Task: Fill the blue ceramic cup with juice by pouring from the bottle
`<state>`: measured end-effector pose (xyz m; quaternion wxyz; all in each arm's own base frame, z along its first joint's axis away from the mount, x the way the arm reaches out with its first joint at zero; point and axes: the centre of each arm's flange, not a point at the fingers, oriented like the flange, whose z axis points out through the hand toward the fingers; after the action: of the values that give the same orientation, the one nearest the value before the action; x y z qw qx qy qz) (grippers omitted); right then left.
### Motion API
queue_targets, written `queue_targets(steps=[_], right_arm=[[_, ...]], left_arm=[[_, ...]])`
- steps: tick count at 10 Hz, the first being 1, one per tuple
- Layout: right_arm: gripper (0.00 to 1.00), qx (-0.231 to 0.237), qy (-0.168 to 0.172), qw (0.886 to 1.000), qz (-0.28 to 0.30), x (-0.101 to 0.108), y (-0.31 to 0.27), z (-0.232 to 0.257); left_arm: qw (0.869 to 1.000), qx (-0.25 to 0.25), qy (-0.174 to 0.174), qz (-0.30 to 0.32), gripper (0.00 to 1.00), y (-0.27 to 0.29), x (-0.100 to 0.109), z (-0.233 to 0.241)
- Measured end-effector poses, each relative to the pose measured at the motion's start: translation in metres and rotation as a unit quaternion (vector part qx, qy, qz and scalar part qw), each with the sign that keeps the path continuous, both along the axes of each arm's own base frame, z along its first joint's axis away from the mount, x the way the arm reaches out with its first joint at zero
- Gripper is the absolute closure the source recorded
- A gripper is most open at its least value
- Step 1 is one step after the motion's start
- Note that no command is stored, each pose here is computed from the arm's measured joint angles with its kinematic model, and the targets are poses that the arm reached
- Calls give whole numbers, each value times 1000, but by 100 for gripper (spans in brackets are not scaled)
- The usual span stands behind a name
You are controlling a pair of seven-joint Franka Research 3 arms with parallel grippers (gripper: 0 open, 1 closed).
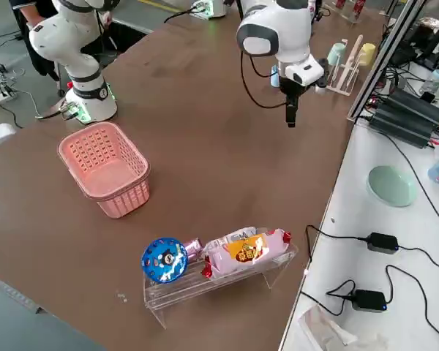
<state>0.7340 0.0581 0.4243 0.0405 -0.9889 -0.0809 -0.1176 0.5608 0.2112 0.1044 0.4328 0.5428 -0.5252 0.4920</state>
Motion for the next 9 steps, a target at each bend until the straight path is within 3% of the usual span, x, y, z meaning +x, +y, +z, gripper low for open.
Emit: queue_targets(steps=[6, 9], right_arm=[[0, -9, 64, 992, -104, -45, -81, 98], [0, -31, 74, 986, -143, -72, -105, 137]], left_arm=[[1000, -13, -5, -5, 40, -11, 4, -1], [1000, -12, -8, -5, 26, -10, 6, 1]])
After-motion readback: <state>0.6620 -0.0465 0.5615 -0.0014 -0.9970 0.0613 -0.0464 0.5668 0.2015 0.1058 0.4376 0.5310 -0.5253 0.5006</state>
